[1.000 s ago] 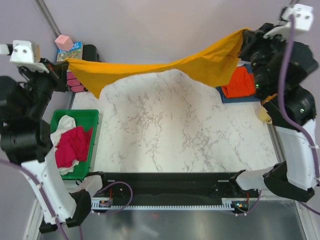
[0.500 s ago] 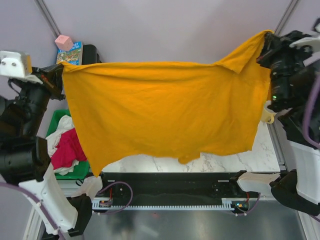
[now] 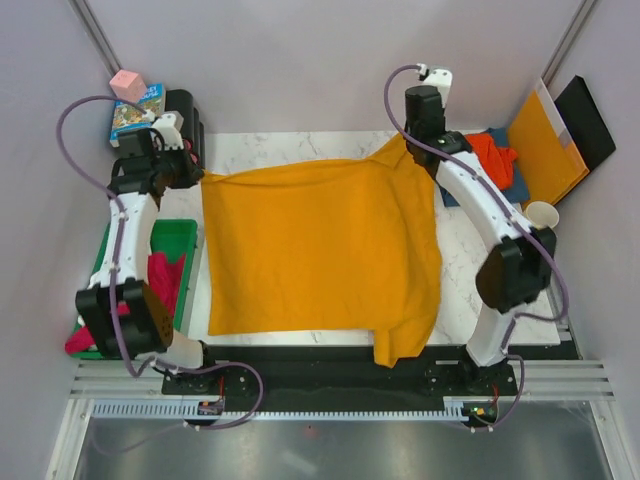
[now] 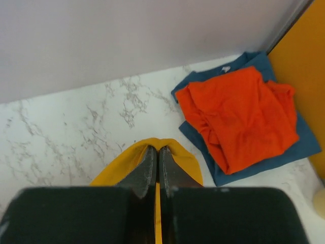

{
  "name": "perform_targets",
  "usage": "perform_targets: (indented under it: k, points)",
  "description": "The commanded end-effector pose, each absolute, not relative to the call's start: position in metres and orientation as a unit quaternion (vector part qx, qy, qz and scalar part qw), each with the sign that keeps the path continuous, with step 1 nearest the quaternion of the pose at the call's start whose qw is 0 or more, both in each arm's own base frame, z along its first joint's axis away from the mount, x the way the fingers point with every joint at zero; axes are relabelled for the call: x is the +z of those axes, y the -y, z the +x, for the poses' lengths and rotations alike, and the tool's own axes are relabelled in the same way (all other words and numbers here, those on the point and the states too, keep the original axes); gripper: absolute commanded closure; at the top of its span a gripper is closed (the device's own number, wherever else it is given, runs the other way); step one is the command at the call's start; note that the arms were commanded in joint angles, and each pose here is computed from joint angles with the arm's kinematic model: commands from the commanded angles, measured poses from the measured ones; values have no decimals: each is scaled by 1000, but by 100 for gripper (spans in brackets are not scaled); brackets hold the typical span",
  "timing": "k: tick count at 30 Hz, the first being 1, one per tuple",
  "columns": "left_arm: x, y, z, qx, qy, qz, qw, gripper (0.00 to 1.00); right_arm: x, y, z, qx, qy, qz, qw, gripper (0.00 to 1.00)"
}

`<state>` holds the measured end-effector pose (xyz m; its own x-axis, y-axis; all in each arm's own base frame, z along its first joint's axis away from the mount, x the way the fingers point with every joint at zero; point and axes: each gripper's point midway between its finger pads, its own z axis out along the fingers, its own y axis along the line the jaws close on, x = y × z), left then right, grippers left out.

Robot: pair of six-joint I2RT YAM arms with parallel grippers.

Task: Fold and stack the t-shirts
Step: Flatten the tshirt out

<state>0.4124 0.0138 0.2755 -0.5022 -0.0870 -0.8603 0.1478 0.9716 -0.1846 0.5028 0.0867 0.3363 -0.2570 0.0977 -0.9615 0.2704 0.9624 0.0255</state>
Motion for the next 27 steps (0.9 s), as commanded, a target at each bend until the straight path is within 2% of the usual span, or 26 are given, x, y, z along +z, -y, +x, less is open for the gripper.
perform_targets:
  k: [1, 2, 3, 5, 6, 12, 19, 27]
  points:
    - [246, -9, 466, -97, -841, 77, 527, 98, 289, -104, 562, -52, -794, 121, 594, 100]
    - [232, -9, 472, -95, -847, 76, 517, 98, 279, -103, 573, -54, -795, 124, 591, 100]
    - [204, -10, 485, -94, -858, 72, 499, 98, 244, -107, 586, -64, -810, 116, 571, 100]
    - [186, -15, 500, -88, -865, 65, 490, 98, 238, -109, 604, -63, -809, 118, 573, 100]
    - [165, -20, 508, -80, -875, 56, 474, 98, 212, -112, 613, -68, -818, 114, 560, 100]
    - [145, -33, 545, -58, -878, 50, 473, 98, 170, -120, 647, -58, -825, 115, 550, 100]
    - [140, -43, 566, -46, -878, 26, 476, 98, 157, -129, 662, -50, -825, 111, 552, 100]
    - [154, -45, 567, -42, -870, 17, 490, 98, 180, -134, 636, -63, -818, 111, 561, 100]
